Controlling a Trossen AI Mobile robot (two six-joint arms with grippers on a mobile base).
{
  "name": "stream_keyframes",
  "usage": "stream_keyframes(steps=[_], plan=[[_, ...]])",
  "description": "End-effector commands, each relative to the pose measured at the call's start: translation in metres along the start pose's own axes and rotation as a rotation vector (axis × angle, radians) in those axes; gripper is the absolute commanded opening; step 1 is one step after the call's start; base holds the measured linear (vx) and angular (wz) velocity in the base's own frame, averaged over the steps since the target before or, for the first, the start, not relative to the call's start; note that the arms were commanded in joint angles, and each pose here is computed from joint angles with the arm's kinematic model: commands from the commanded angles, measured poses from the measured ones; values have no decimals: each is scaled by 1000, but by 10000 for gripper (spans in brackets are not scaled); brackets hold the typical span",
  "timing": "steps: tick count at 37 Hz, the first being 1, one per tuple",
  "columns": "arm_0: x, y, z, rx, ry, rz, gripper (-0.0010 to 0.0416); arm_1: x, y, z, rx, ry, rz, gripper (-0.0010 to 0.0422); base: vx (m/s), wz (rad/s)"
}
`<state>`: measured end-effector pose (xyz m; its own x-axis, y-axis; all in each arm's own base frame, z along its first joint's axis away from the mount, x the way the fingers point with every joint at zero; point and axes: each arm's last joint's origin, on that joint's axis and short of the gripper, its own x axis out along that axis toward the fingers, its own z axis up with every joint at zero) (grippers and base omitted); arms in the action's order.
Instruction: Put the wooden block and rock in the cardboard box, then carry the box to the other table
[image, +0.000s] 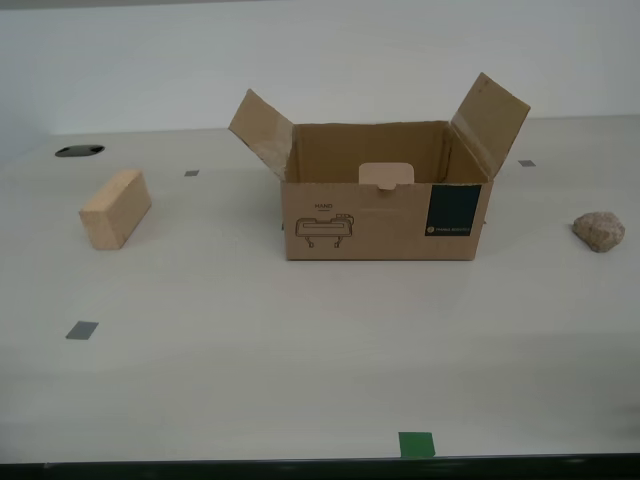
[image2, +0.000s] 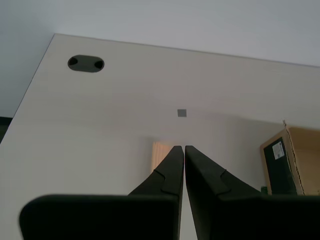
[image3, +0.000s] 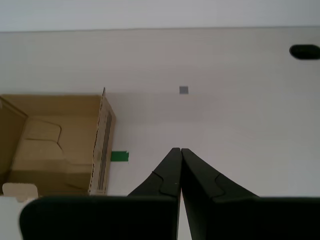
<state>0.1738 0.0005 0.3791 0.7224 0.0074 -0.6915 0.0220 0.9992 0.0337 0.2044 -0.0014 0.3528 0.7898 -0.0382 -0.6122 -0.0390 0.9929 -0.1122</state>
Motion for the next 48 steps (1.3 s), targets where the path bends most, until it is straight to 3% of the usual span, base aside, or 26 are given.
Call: stream_keyframes(steps=[1, 10, 17, 26, 33, 48], plan=[[0, 0, -4, 13, 38, -2, 0, 0, 0, 0, -3, 40, 6, 0, 0, 0], [-3, 0, -13, 16, 145, -7, 0, 14, 1, -1, 15, 152, 11, 0, 0, 0], [-9, 0, -7, 18, 194, -10, 0, 29, -1, 1, 17, 235, -60, 0, 0, 0], [-21, 0, 2, 47, 277, -18, 0, 39, -2, 11, 78, 343, -61, 0, 0, 0], [-25, 0, 7, 73, 346, -29, 0, 36, -4, 28, 86, 346, -62, 0, 0, 0], [-16, -1, 21, 48, 441, -88, 0, 30, -6, 43, 109, 352, -66, 0, 0, 0]])
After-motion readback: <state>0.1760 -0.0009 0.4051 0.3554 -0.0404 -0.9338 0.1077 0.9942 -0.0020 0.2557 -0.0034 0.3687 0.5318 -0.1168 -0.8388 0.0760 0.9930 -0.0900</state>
